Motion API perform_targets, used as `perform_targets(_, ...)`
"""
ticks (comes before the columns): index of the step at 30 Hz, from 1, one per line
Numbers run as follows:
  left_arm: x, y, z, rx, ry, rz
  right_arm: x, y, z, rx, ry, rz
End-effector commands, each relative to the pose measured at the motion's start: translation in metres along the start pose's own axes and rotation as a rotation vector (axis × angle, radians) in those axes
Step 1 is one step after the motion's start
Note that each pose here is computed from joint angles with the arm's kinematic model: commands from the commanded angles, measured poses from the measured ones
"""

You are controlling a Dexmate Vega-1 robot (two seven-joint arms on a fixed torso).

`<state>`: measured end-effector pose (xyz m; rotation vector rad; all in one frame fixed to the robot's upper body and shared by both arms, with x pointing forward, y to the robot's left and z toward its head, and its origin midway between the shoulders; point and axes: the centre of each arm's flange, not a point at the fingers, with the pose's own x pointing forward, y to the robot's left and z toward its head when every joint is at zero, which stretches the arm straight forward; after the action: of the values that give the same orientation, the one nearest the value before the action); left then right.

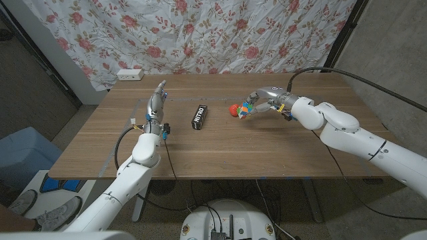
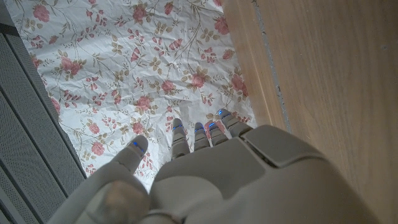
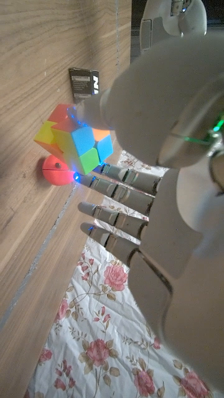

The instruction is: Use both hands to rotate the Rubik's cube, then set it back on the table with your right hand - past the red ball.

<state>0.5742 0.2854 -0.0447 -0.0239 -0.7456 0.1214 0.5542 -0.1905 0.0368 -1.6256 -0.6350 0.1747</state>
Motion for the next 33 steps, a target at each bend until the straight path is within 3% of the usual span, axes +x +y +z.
perform_targets(1, 0.001, 0.008, -0.007, -0.038, -0.004, 0.016, 0.007, 0.009, 0.009, -0.094, 0.006, 0.061)
perform_targets(33, 0.007, 0.015, -0.029, -0.109, 0.018, 0.023, 0.029, 0.023, 0.021, -0.165, 0.008, 0.167)
